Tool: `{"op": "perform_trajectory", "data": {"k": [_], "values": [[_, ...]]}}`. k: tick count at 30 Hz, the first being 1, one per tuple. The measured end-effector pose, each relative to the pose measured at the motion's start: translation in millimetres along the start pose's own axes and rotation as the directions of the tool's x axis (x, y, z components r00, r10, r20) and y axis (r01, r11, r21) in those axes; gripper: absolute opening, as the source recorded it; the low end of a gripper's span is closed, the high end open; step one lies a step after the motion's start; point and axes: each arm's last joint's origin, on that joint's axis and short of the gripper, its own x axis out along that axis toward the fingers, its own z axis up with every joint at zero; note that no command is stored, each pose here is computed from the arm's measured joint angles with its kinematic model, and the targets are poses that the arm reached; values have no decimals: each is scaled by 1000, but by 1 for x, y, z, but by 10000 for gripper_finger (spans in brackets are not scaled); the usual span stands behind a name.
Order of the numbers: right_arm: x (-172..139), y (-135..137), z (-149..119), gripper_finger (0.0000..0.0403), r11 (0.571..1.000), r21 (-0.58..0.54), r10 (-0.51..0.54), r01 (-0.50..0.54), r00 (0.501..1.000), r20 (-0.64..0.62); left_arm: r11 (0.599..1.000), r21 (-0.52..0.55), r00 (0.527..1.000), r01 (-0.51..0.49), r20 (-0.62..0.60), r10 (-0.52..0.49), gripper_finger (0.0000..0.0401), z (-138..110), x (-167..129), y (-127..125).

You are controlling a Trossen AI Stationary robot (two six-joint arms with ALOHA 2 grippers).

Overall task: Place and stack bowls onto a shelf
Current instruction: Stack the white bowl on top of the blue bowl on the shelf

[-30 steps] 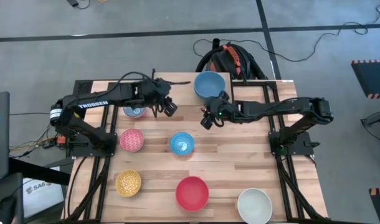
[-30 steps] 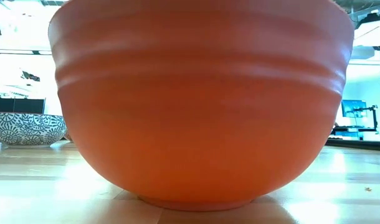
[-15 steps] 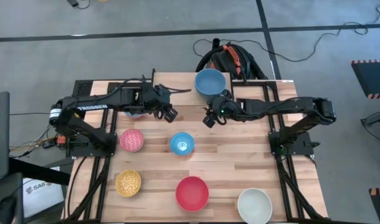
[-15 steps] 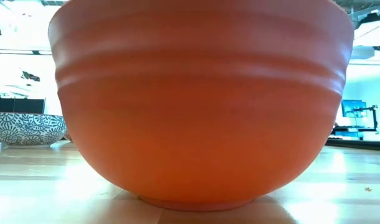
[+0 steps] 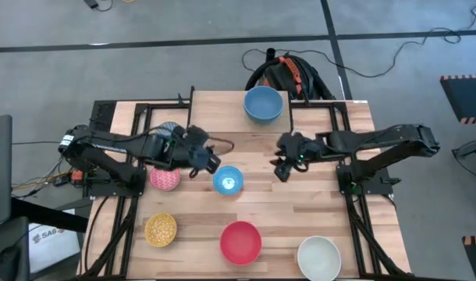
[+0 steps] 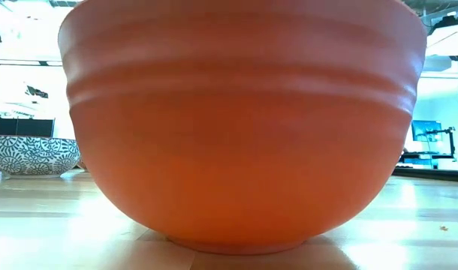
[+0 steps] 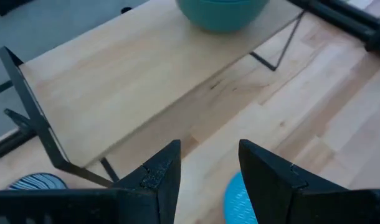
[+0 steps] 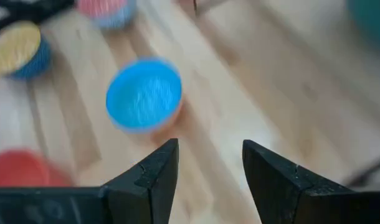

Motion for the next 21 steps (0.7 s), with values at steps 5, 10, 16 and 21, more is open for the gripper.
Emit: {"op": "perform_trajectory", "data": {"k": [5, 10, 16, 21], "values": [[-20, 9, -29, 203, 1000, 12, -9, 11, 987, -161, 999, -46, 998, 25, 65, -22, 146, -13, -20, -14], [-31, 21, -55, 203, 999, 4, -30, 33, 961, -274, 996, -90, 991, 19, 134, -7, 146, -22, -30, -24], [-40, 38, -81, 203, 1000, 17, -8, 16, 919, -395, 991, -110, 990, 74, 127, -60, 146, -39, -23, -52], [-52, 50, -112, 203, 1000, 27, 16, -5, 891, -455, 981, -120, 985, 150, 100, -138, 146, -58, -4, -87]]}}
